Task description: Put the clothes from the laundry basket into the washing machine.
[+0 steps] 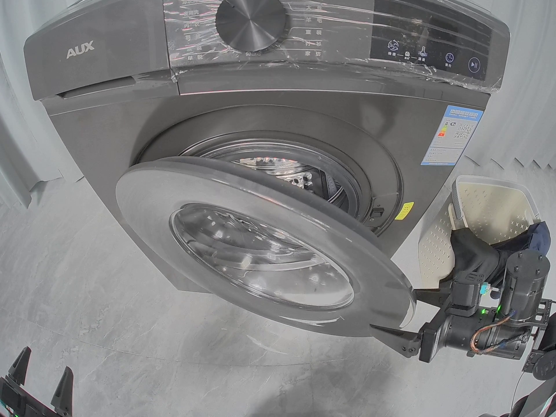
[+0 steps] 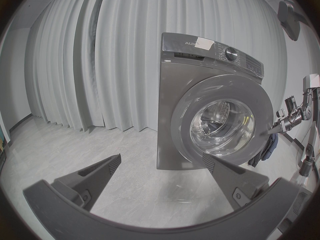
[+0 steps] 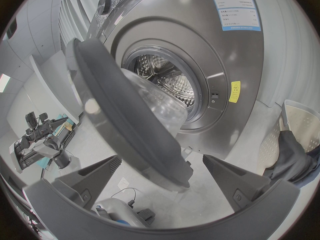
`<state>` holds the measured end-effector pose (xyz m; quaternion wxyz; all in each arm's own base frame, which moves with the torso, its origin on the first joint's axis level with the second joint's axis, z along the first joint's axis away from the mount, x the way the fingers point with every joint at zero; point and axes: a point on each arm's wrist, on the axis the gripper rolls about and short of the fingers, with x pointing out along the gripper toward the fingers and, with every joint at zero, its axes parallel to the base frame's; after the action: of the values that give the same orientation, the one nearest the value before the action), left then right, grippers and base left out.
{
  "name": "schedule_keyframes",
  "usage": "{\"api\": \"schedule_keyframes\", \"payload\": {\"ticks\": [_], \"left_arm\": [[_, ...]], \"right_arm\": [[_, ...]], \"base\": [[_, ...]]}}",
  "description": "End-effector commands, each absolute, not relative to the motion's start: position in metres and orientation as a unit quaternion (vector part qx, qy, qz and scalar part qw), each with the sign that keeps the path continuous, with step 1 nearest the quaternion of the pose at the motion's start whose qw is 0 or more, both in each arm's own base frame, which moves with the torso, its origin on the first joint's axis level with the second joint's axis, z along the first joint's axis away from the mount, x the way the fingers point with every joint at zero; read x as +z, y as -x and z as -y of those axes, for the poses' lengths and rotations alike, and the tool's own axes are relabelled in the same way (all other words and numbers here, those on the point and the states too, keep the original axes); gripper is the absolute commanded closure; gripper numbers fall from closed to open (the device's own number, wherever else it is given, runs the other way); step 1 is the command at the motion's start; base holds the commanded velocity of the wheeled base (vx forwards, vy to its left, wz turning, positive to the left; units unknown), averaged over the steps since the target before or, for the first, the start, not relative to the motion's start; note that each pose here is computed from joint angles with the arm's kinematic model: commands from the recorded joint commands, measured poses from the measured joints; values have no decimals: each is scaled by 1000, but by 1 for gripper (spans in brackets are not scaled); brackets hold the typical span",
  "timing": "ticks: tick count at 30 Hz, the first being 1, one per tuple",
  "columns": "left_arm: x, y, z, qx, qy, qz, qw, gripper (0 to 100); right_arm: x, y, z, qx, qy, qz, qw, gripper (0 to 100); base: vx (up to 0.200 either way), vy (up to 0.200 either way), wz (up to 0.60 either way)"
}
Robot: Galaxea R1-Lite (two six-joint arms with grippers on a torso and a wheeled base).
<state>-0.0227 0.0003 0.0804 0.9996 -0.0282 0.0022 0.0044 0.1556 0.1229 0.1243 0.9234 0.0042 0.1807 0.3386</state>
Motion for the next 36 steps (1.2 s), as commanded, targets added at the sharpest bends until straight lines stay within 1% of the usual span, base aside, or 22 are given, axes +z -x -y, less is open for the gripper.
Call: {"api": "schedule_keyframes", "payload": {"ticks": [1, 6, 10, 12, 16, 20, 22, 25, 28, 29, 32, 33, 35, 36], "left_arm": [[76, 22, 0, 5, 28, -4, 1000, 0], [76, 22, 0, 5, 28, -4, 1000, 0], [76, 22, 0, 5, 28, -4, 1000, 0], [76, 22, 0, 5, 28, -4, 1000, 0], [76, 22, 0, 5, 28, -4, 1000, 0], [76, 22, 0, 5, 28, -4, 1000, 0], [76, 22, 0, 5, 28, -4, 1000, 0], [76, 22, 0, 5, 28, -4, 1000, 0], [76, 22, 0, 5, 28, -4, 1000, 0], [76, 22, 0, 5, 28, -4, 1000, 0], [76, 22, 0, 5, 28, -4, 1000, 0], [76, 22, 0, 5, 28, -4, 1000, 0], [76, 22, 0, 5, 28, -4, 1000, 0], [76, 22, 0, 5, 28, -4, 1000, 0]], "right_arm": [[125, -165, -128, 335, -5, -181, 925, 0], [120, -167, -134, 342, -1, -187, 921, 0], [117, -157, -138, 363, 3, -190, 912, 0], [116, -155, -138, 364, 5, -192, 911, 0], [109, -145, -125, 355, 9, -207, 912, 0], [97, -126, -108, 347, 21, -233, 908, 0], [91, -124, -99, 328, 28, -246, 912, 0], [85, -132, -81, 279, 32, -258, 924, 0], [83, -143, -74, 251, 40, -257, 933, 0], [84, -146, -74, 248, 39, -255, 934, 0], [97, -170, -81, 234, 31, -225, 945, 0], [97, -170, -81, 234, 31, -225, 945, 0], [106, -189, -88, 231, 26, -207, 951, 0], [106, -189, -88, 231, 26, -207, 951, 0]], "base": [[-200, 0, 0], [-200, 0, 0], [0, 0, 0], [0, 0, 0], [0, 0, 0], [0, 0, 0], [0, 0, 0], [0, 0, 0], [0, 0, 0], [0, 0, 0], [0, 0, 0], [0, 0, 0], [0, 0, 0], [0, 0, 0]]}}
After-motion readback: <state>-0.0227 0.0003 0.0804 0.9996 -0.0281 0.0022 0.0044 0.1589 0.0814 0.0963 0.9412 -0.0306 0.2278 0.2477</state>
